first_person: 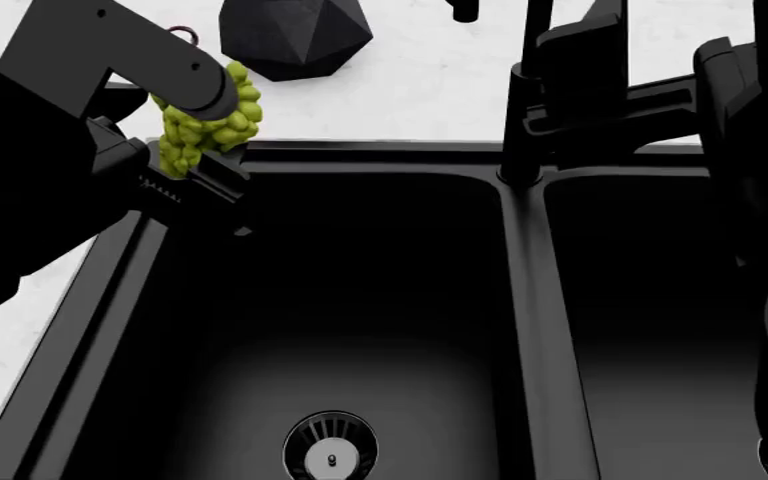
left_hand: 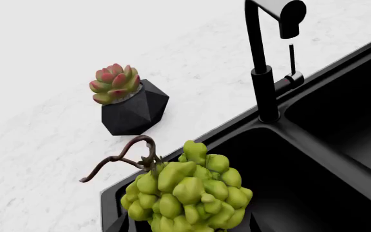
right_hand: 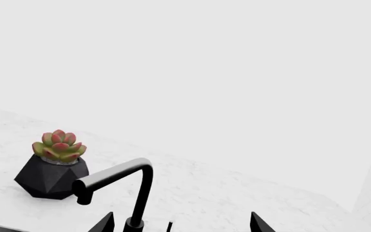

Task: Pick the grape from the sink and place it on the plate located on the counter

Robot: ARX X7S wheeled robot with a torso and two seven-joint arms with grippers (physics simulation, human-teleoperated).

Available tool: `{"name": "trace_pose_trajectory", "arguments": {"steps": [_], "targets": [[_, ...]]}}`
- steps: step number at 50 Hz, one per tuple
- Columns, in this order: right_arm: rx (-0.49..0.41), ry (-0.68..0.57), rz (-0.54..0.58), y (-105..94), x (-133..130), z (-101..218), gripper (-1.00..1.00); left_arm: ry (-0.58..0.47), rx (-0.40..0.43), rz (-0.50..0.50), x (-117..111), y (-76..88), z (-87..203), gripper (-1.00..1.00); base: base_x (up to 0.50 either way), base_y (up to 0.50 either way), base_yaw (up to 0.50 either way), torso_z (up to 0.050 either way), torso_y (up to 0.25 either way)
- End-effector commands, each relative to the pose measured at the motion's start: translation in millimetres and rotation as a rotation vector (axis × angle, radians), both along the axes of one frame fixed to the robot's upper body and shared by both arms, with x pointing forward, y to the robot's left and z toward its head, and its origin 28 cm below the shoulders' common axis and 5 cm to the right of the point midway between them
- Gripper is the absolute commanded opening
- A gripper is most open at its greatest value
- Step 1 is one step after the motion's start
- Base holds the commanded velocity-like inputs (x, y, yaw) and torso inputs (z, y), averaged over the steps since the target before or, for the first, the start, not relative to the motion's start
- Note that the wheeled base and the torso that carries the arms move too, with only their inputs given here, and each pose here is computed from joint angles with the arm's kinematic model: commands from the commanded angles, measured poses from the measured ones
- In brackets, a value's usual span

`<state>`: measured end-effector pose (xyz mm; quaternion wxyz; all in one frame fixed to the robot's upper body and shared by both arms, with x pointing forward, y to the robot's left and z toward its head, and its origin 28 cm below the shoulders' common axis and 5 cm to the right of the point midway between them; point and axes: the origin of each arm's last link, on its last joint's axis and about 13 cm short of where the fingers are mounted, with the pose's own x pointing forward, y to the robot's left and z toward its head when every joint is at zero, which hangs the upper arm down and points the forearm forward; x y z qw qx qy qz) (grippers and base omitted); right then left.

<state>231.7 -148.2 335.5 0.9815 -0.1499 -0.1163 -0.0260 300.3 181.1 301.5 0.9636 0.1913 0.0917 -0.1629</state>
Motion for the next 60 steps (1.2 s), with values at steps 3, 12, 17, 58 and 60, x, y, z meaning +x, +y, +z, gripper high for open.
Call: {"name": "trace_pose_trajectory", "arguments": {"steps": [3,12,17,58,60], "targets": [[0.015,-0.009,0.019,3.2,0.3,-1.8,1.0,-0.033,-0.062,0.037,-0.2,-0.2,-2.8,-1.0,0.0,0.0,0.0,0.0,0.0],[0.018,-0.015,0.019,3.2,-2.6,0.1,1.0,-0.031,-0.066,0.026,-1.2,-1.4,-1.8,-1.0,0.0,0.0,0.0,0.0,0.0],[0.016,-0.007,0.019,3.5,-1.9,-0.1,1.0,-0.033,-0.069,0.023,-1.0,-1.4,-1.4,-1.0,-0.11,0.0,0.0,0.0,0.0],[0.029,-0.011,0.028,1.0,-3.8,0.3,1.0,-0.042,-0.06,0.001,0.2,-5.2,0.4,-1.0,-0.19,-0.41,0.0,0.0,0.0],[0.029,-0.01,0.028,1.2,-3.5,0.3,1.0,-0.04,-0.059,0.002,0.8,-5.2,0.0,-1.0,-0.11,-0.5,0.0,0.0,0.0]]}}
